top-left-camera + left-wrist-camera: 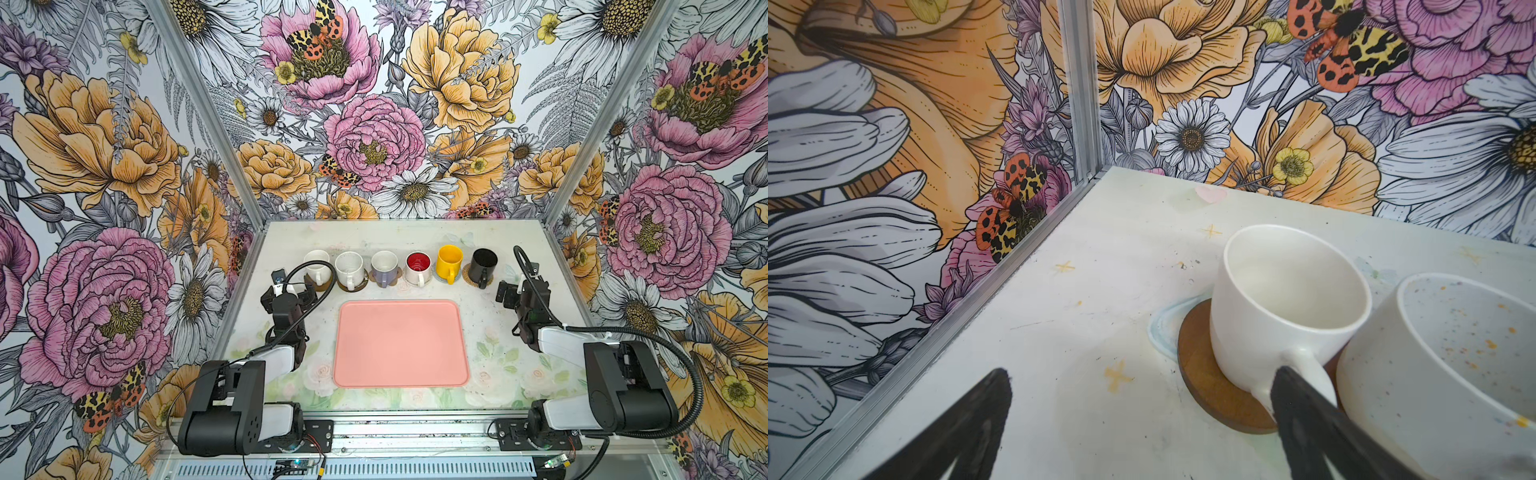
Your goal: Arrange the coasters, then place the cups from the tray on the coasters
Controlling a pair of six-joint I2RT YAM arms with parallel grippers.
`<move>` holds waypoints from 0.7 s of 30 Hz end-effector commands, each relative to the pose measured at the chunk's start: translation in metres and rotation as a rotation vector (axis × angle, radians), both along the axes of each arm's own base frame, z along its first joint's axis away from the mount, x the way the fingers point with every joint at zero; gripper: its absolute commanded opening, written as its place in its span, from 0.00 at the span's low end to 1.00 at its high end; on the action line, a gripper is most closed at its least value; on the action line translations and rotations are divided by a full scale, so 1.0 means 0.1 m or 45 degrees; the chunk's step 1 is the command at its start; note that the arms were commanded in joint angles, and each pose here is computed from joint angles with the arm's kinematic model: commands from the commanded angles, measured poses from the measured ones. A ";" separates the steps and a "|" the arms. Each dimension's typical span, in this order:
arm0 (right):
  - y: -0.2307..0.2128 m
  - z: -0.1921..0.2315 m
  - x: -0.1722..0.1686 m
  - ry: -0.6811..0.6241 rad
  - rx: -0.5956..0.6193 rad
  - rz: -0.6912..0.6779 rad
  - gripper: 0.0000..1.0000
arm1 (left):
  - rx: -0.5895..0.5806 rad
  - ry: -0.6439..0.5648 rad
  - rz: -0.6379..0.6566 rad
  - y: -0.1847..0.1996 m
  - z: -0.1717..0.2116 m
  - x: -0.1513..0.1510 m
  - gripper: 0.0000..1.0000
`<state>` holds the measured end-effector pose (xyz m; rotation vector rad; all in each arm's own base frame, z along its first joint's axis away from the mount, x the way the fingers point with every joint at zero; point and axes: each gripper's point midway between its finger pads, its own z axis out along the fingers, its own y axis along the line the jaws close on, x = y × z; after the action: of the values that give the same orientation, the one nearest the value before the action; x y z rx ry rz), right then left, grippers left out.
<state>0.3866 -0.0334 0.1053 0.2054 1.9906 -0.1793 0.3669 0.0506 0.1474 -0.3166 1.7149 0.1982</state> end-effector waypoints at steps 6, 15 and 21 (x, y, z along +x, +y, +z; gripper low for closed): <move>-0.08 0.14 0.09 -0.234 -0.038 -0.013 1.00 | -0.029 -0.175 -0.141 -0.10 -0.03 0.08 0.99; -0.02 0.09 0.11 -0.223 -0.037 0.040 0.99 | -0.054 -0.092 -0.162 -0.09 -0.12 0.22 0.99; -0.02 0.10 0.12 -0.223 -0.040 0.040 0.99 | -0.028 -0.004 -0.223 -0.20 -0.18 0.34 0.99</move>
<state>0.3923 -0.0365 0.1021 0.1794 1.8616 -0.1749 0.4004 0.0381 0.1330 -0.2230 1.6971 0.0687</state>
